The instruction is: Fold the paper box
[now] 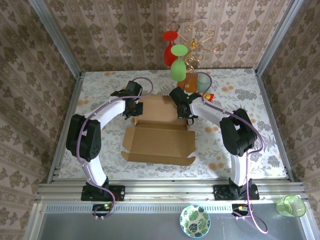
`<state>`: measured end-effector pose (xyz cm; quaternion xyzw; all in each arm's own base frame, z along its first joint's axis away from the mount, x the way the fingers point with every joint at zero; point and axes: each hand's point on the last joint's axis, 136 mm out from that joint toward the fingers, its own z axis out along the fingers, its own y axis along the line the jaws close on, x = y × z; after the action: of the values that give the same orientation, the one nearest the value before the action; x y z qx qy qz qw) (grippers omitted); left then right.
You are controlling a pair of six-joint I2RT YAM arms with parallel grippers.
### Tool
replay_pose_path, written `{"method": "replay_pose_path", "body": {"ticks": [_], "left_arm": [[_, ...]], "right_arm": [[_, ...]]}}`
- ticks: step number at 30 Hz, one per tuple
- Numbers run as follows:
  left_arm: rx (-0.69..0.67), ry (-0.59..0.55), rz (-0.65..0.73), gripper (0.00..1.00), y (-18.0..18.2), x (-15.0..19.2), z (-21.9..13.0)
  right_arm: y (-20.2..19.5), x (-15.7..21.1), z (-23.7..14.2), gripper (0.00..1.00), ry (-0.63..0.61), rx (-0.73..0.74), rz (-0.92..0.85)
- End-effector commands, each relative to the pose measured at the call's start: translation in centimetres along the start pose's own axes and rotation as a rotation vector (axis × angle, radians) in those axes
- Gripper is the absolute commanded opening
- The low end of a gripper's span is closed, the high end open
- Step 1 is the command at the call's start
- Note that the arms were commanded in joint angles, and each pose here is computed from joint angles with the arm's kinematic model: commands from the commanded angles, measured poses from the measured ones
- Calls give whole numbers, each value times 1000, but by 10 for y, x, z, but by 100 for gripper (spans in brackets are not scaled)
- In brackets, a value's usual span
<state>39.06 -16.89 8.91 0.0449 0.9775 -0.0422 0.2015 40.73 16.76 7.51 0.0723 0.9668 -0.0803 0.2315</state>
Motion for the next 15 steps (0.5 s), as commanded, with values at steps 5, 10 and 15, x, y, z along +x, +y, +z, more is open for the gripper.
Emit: {"method": "replay_pose_path", "body": {"ticks": [5, 10, 15], "left_arm": [[-20, 4, 0, 0, 3, -5, -1], [-17, 1, -4, 0, 3, -5, -3], [-5, 4, -17, 18, 1, -4, -6]], "right_arm": [[-24, 8, 1, 0, 27, 167, -43], [-24, 10, 0, 0, 36, 158, -28], [-19, 11, -4, 0, 38, 114, 3]]}}
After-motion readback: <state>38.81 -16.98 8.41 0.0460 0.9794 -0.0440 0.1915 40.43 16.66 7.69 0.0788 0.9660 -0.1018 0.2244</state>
